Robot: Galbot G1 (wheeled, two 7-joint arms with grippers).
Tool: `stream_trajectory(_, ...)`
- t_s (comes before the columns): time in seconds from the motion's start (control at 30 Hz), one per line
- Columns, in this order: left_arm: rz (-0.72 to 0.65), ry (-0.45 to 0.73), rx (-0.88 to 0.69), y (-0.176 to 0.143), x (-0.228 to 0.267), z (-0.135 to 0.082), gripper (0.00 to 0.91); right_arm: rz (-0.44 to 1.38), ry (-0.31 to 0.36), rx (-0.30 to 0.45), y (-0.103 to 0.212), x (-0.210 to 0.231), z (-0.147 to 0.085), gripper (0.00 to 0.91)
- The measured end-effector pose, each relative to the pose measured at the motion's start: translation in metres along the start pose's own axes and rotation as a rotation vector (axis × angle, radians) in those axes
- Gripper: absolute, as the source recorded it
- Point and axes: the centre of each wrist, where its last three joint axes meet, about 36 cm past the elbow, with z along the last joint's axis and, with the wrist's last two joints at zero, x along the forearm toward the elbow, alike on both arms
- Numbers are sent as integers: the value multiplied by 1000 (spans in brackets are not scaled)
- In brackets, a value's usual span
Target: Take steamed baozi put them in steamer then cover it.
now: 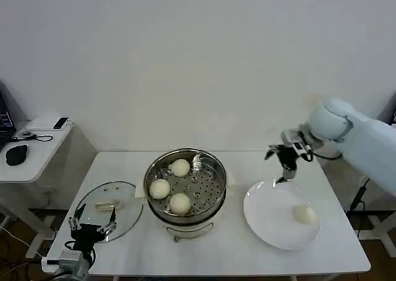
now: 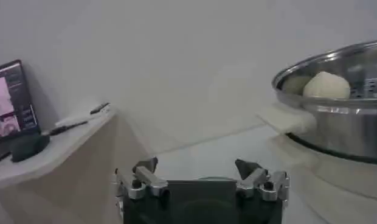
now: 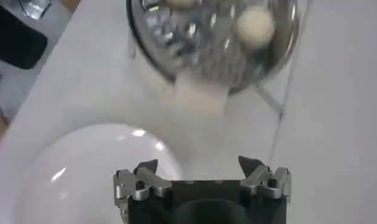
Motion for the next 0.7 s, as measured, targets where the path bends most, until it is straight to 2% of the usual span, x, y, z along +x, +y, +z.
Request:
stream_trajectory(0.1, 2, 2, 1, 0, 0, 0, 907, -27, 39, -60, 11, -16, 20, 907)
stream_trajectory(0.3, 6, 11, -1, -1, 1, 3, 907, -72, 101, -131, 29, -48, 45, 907)
stream_trajectory(0.7, 3, 22, 0, -1, 0, 7, 907, -121, 199, -188, 55, -91, 71, 907)
